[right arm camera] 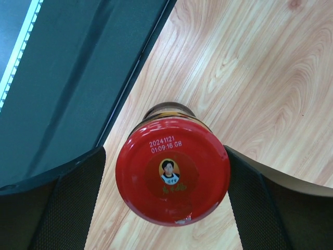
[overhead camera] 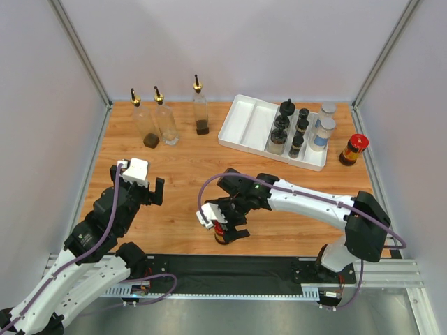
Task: Organize the condiment bottles
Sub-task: Pick up the bottle from the center of the board.
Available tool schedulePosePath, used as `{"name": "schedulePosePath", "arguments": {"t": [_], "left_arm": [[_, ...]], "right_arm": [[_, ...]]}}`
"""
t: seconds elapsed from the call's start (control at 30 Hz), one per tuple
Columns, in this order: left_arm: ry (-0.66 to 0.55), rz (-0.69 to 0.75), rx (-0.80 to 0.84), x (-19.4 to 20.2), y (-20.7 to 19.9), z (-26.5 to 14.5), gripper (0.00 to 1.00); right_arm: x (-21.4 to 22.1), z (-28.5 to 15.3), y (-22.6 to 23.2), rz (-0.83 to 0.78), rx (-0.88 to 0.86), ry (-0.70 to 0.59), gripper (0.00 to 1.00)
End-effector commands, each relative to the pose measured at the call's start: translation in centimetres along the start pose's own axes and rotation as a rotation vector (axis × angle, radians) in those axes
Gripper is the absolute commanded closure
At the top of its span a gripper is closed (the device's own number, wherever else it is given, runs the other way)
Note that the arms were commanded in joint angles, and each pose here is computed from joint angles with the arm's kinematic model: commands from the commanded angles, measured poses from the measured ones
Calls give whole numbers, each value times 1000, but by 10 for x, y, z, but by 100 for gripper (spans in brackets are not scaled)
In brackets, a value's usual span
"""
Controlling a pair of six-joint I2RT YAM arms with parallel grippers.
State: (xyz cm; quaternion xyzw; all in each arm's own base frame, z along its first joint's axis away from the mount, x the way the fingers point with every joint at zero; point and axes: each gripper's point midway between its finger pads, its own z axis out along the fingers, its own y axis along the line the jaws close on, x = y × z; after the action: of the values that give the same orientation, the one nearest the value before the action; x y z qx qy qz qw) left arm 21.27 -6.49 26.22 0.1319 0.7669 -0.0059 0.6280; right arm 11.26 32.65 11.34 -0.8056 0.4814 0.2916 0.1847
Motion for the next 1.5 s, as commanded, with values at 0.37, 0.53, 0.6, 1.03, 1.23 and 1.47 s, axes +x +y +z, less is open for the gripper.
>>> {"name": "schedulePosePath", "arguments": {"t": [0.37,0.53,0.6,1.03,1.23,1.47], "left_arm": [[-32,-5,-2,-7,2,-1,0],[-35,-6,-2,-8,2,-2,0],[-33,-4,-5,-7,3,-1,0],[-33,-3,1,-7,1,-1,0],[-30,-3,-2,-7,1,0,0],[-27,-1,-3,-6,1,0,0]], "right_arm": [[-13,5,-10,-11,34,17,64],[-12,-8,-19,-27,95,41,100],[-12,-19,-29,-7,126,38,100],[5,-132,-132,280,483,-46,100],[40,-166,-188,457,638,-6,100],[80,-214,-248,573,846,16,100]]}}
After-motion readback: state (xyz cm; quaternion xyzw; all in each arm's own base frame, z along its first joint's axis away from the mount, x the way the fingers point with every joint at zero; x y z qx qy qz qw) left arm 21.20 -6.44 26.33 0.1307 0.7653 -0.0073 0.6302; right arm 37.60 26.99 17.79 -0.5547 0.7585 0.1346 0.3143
